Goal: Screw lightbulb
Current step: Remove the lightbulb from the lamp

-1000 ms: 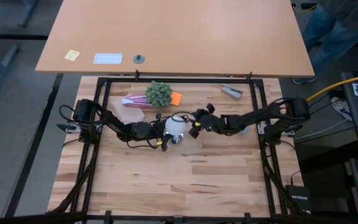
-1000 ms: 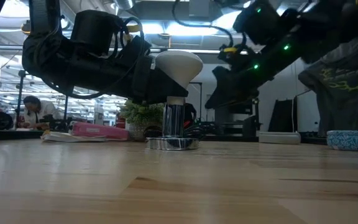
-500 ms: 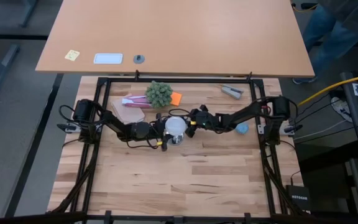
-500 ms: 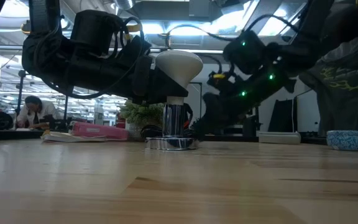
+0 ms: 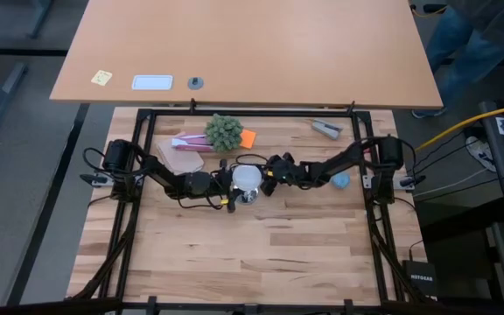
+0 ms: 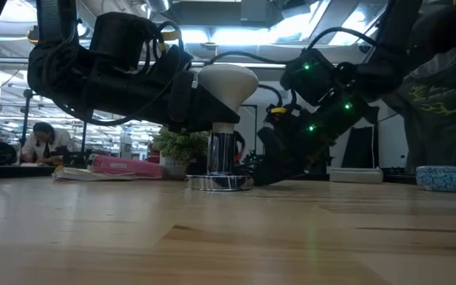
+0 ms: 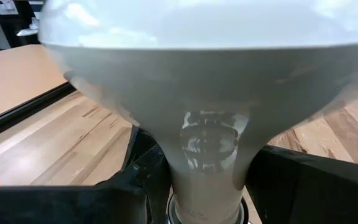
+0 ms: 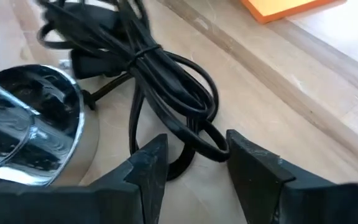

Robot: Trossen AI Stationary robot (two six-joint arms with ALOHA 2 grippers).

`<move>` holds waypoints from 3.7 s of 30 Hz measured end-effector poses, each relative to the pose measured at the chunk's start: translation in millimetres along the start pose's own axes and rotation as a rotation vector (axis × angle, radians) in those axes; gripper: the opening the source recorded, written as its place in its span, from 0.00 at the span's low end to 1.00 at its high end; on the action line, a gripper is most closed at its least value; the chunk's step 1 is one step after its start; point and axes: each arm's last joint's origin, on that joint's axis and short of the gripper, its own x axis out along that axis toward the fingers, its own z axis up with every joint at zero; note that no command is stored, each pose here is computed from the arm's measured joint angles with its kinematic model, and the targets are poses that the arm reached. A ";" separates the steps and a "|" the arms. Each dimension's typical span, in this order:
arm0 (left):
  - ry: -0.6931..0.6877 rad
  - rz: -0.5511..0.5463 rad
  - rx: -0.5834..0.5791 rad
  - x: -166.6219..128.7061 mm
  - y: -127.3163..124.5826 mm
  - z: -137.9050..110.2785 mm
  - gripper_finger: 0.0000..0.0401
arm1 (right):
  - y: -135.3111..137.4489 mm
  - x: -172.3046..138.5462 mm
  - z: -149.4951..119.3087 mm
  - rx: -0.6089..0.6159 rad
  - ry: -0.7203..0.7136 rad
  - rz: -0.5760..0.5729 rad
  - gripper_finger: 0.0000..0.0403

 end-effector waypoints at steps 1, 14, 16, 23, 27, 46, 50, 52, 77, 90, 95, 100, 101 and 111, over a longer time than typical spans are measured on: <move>0.000 0.001 0.000 0.0 0.0 0.0 0.39 | 2.2 -0.4 0.1 -0.001 -0.010 0.009 0.42; 0.000 -0.001 0.000 0.0 -0.1 0.0 0.39 | 22.2 -6.6 -8.9 -0.019 0.004 0.077 0.16; 0.000 -0.003 0.000 0.0 -0.2 0.1 0.39 | 24.4 -7.5 -10.9 -0.006 0.016 0.086 0.11; -0.001 -0.002 -0.001 0.1 -0.2 0.2 0.39 | 33.7 -12.8 -22.0 0.035 0.065 0.055 0.12; 0.000 -0.001 0.000 0.1 -0.2 0.1 0.39 | 38.0 -19.6 -27.4 0.047 0.097 0.014 0.13; -0.001 0.098 0.033 0.1 3.4 0.2 0.39 | 87.5 -70.4 -51.1 0.179 0.173 0.149 0.13; -0.002 0.094 0.032 0.2 3.4 0.3 0.39 | 98.7 -78.5 -58.5 0.241 0.172 0.178 0.14; -0.003 0.090 0.030 0.2 3.2 0.4 0.39 | 103.9 -82.1 -60.7 0.255 0.156 0.196 0.14; -0.034 0.098 0.017 0.8 3.5 3.7 0.39 | 116.6 -88.1 -54.5 0.305 0.037 0.260 0.16; -0.006 0.103 0.028 1.3 3.7 1.2 0.39 | 116.7 -88.6 -52.8 0.246 0.005 0.248 0.50; 0.000 0.101 0.029 1.3 3.6 0.9 0.39 | 112.1 -95.9 -45.4 0.152 -0.075 0.162 0.49; 0.002 0.098 0.027 1.3 3.5 0.7 0.39 | 98.6 -114.1 -32.2 0.049 -0.184 -0.032 0.43; 0.002 0.098 0.028 1.3 3.5 0.6 0.39 | 95.6 -117.4 -29.9 0.026 -0.214 -0.082 0.42; 0.005 0.097 0.028 1.3 3.4 0.5 0.39 | 66.5 -94.6 -16.9 -0.036 -0.166 -0.232 0.36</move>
